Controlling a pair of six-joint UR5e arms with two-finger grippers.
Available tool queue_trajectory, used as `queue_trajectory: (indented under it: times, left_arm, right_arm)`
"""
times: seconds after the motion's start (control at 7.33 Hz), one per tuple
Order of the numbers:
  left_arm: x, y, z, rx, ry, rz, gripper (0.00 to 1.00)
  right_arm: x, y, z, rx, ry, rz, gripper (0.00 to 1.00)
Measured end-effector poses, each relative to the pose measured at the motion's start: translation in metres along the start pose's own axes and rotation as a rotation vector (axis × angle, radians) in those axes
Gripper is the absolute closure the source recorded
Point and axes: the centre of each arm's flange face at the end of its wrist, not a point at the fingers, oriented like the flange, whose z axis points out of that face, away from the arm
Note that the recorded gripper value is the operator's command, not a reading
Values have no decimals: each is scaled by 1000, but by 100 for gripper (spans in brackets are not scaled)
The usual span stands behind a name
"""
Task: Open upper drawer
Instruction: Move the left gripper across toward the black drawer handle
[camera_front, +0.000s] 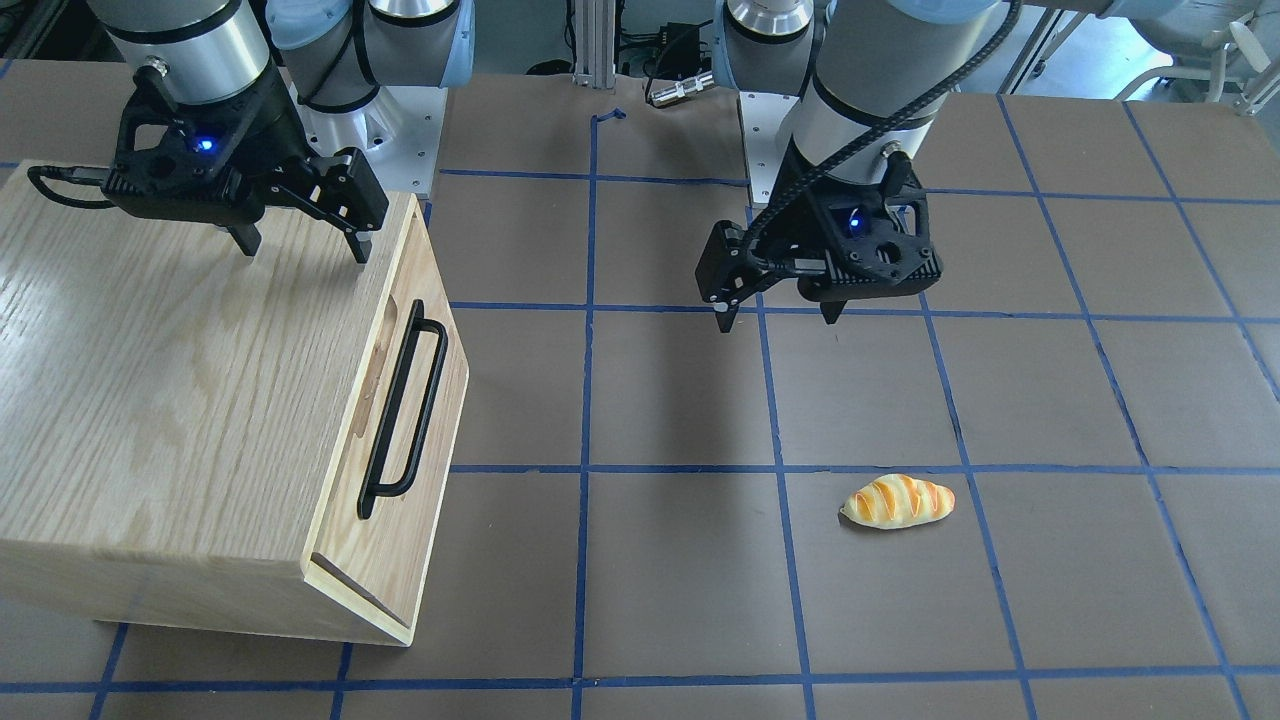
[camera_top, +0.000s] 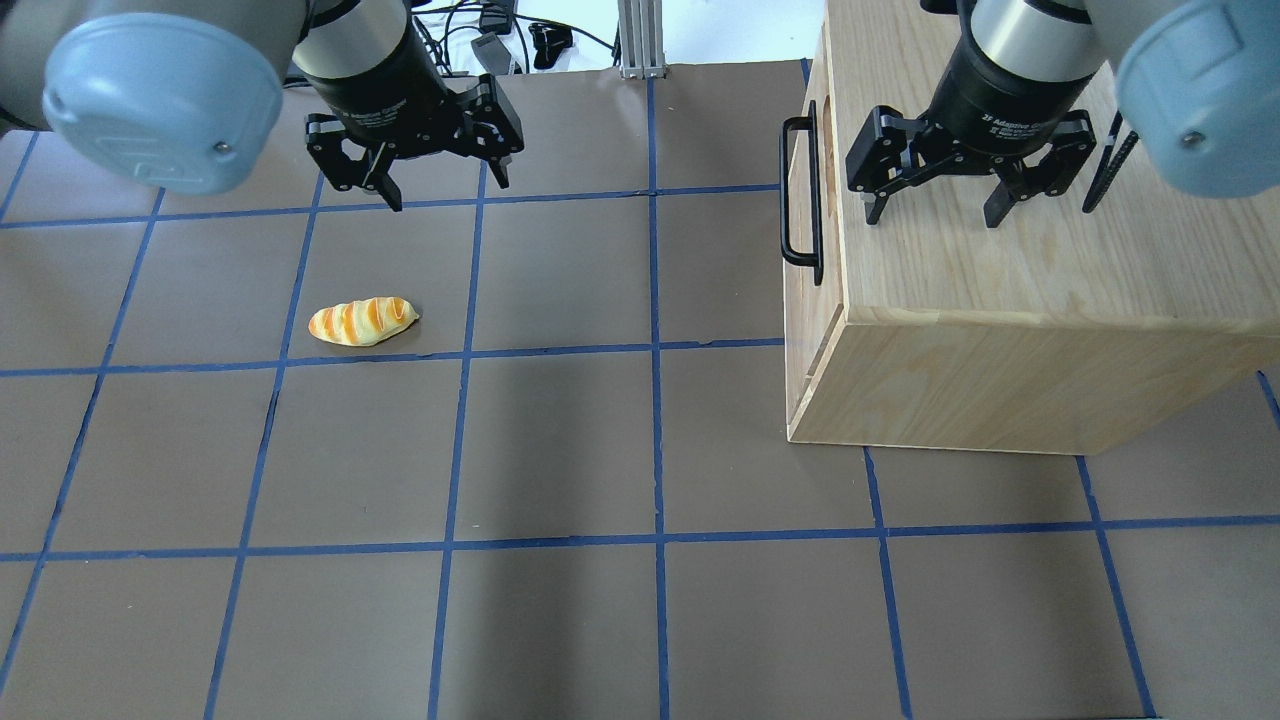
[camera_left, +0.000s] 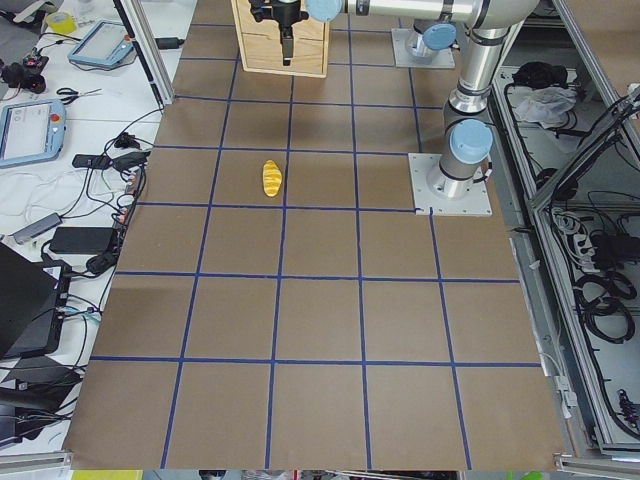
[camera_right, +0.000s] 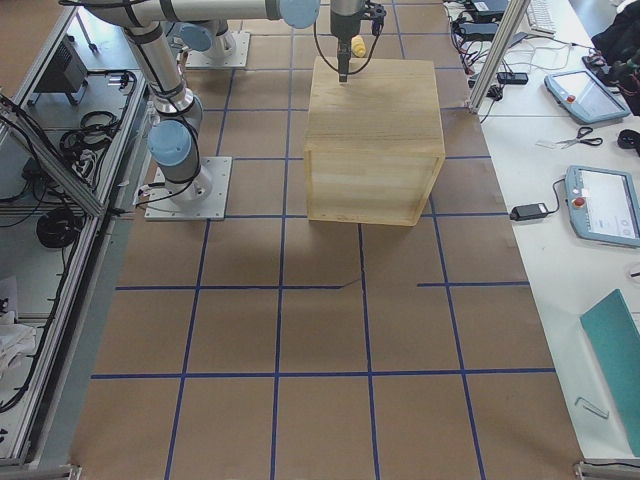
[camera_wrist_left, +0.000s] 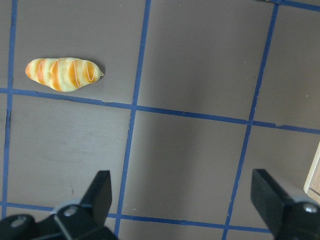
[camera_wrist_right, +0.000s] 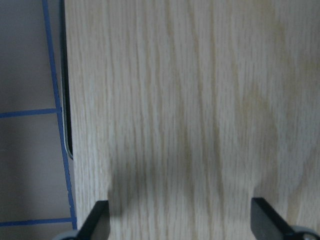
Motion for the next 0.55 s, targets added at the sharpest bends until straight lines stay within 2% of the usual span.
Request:
queue_trajectory:
  times: [0.27,0.55]
  left_arm:
    - [31,2,9,15,21,5,0]
    - [60,3,19,12,70,-31,0]
  right_arm:
    - [0,0,0,0,0,0,0]
    - [0,0,0,0,1,0,0]
